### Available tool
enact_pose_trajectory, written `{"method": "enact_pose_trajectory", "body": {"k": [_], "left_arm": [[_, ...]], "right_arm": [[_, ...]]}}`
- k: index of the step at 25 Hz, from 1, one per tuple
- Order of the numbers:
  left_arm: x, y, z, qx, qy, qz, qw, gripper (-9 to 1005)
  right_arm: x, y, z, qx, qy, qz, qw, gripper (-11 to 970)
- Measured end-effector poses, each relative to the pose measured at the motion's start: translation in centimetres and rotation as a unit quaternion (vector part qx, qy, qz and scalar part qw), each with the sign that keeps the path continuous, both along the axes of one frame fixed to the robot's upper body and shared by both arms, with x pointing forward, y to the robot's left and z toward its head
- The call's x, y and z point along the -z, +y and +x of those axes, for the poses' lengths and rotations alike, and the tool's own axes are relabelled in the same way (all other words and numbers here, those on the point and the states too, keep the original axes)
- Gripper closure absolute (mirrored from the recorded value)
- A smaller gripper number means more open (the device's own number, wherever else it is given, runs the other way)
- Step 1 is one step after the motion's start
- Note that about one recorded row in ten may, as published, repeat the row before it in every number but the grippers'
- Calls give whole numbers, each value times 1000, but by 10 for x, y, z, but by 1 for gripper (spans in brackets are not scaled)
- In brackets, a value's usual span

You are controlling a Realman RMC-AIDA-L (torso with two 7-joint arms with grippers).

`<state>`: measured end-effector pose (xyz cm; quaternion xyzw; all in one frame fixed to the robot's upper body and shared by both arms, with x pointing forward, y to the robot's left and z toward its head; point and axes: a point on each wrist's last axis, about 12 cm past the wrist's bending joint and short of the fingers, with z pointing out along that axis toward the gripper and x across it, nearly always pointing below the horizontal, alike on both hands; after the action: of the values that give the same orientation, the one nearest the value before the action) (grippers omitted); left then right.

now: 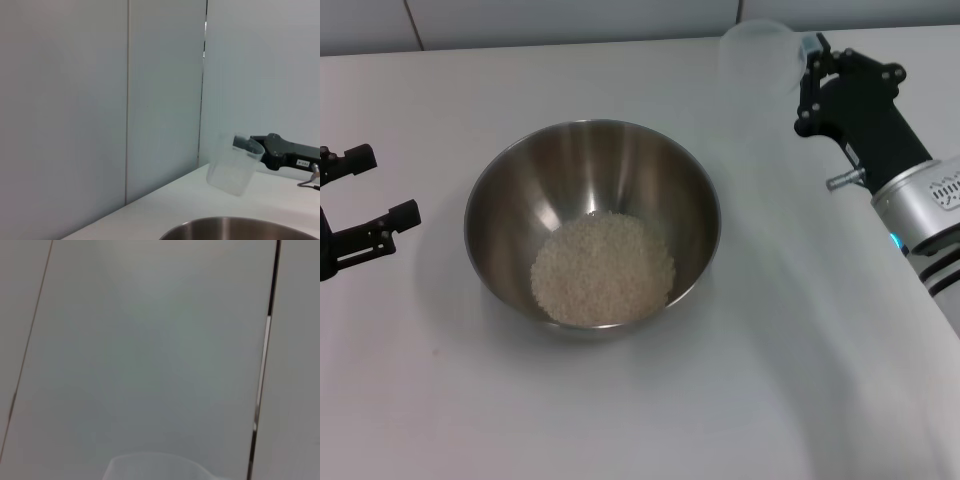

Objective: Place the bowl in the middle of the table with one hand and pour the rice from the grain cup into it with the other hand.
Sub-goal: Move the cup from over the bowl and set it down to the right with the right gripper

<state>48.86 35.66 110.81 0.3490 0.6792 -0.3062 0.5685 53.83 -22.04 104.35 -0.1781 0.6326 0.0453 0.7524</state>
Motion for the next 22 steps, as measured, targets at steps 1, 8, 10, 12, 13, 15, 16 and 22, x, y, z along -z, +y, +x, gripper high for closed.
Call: {"method": "enact_pose_trajectory", "body": {"k": [1,8,10,12,13,15,16,22], "left_arm": [[0,0,0,0,0,0,1000,150],[-1,-1,2,1,-1,1,1000,150],[-1,-1,3,1,-2,1,1000,150],[-1,-2,3,2,-3,1,1000,150],[-2,-2,4,3,-3,1,1000,150],[-2,-2,4,2,-3,1,1000,150],[-2,-2,4,2,-3,1,1000,150],[-2,-2,5,3,-3,3,1000,150]], "right_arm": [[2,-1,-1,0,4,-1,1000,953],[17,-7,-11,-21,58,44,997,952],[20,-12,-12,-20,71,52,996,952],[24,-17,-12,-16,84,54,995,952],[26,-19,-13,-14,90,53,994,952],[30,-21,-12,-8,107,53,993,952],[32,-22,-12,-6,114,51,992,952],[40,-25,-17,-10,136,29,990,953]]}}
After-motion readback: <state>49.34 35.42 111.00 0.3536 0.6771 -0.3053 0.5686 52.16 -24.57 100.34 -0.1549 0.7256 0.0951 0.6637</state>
